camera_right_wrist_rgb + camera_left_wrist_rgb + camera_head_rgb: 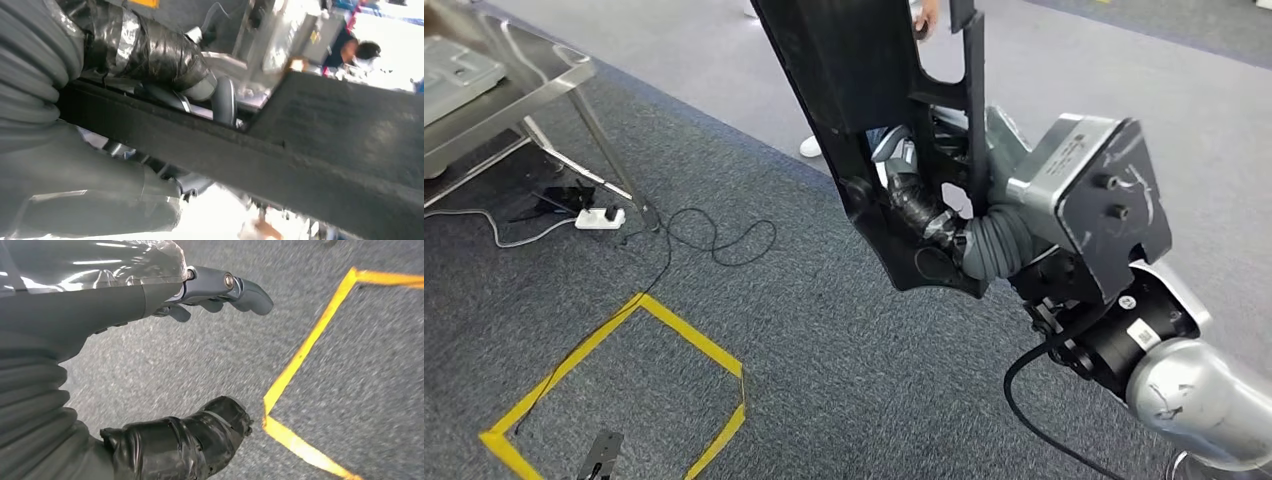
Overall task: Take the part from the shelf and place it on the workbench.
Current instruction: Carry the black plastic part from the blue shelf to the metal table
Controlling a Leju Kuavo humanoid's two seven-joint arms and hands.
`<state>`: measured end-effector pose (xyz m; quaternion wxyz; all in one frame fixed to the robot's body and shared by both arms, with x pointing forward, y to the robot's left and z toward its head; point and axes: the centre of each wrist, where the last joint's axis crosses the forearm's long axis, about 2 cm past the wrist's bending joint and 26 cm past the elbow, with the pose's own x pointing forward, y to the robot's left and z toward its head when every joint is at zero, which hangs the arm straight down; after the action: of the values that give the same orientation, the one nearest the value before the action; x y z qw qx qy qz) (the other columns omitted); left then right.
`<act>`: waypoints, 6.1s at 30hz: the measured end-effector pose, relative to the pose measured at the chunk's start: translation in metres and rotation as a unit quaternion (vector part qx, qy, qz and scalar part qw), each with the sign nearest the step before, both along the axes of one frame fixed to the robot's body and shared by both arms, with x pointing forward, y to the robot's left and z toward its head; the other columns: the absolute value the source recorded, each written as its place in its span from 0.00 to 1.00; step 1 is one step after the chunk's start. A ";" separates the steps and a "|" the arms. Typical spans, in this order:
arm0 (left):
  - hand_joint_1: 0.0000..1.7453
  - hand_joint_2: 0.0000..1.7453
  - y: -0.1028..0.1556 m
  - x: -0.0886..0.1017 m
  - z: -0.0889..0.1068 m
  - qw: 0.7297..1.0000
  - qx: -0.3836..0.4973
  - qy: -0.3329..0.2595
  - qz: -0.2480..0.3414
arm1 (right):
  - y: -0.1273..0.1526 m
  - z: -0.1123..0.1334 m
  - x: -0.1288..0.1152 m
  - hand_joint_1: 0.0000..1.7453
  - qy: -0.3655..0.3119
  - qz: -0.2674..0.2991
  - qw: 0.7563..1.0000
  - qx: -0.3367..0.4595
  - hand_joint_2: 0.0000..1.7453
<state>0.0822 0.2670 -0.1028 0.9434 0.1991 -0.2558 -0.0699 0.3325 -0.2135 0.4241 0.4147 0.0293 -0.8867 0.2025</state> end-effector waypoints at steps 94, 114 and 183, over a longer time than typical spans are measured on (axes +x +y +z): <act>0.00 1.00 -0.017 0.001 0.002 0.999 -0.001 -0.020 -0.026 | -0.082 -0.030 -0.027 1.00 0.024 -0.128 0.991 0.036 1.00; 0.00 1.00 -0.009 0.008 0.002 0.999 -0.017 -0.029 -0.025 | -0.101 -0.063 -0.014 1.00 0.114 -0.151 0.980 0.059 1.00; 0.00 1.00 -0.018 0.015 0.003 0.996 -0.060 -0.044 -0.039 | -0.173 -0.108 0.003 1.00 0.144 -0.366 0.908 -0.143 1.00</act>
<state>0.0974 0.2488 -0.0993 0.9381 0.1347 -0.3082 -0.0827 0.3354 -0.3861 0.3157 0.5823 -0.3283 -0.7274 0.1549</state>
